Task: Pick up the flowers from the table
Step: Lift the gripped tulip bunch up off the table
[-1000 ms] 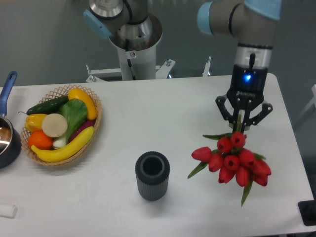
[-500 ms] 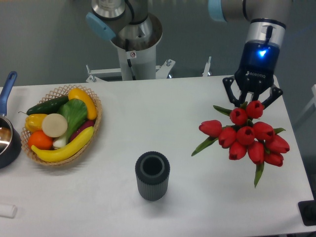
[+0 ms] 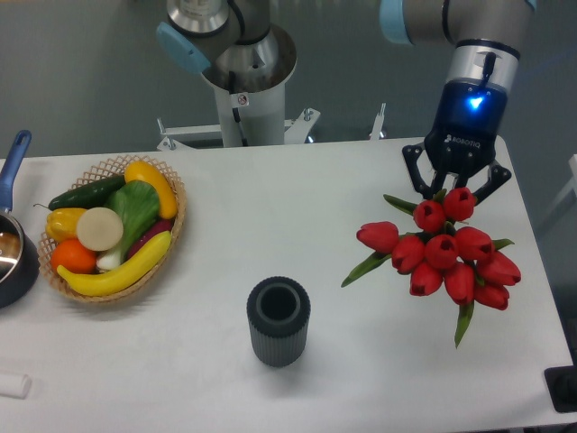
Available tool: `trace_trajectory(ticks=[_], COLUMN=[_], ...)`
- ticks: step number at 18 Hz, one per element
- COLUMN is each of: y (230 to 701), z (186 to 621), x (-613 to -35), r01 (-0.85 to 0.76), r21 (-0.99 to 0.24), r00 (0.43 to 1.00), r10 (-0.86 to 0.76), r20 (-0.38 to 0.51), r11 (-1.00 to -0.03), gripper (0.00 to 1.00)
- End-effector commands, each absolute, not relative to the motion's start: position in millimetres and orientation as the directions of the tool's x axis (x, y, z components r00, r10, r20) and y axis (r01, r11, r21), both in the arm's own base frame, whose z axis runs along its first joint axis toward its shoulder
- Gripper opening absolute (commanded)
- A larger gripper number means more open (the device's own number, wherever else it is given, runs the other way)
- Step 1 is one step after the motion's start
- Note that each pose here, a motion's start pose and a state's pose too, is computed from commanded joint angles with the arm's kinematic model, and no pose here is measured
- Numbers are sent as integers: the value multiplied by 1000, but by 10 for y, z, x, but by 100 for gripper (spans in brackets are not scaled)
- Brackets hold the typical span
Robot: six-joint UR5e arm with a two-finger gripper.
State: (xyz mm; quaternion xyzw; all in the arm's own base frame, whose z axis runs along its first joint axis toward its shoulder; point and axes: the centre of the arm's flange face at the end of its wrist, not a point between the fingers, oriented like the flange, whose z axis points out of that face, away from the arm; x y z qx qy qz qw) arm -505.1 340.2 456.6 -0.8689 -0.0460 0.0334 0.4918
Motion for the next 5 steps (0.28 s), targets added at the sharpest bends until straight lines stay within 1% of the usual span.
trace_trajectory(ticks=[5], y=[3399], z=[4537], x=[-5037], r01=[54], r21=[-857], r00=[994], r10=[114], r20=[-6], r11=[-513], gripper=[22])
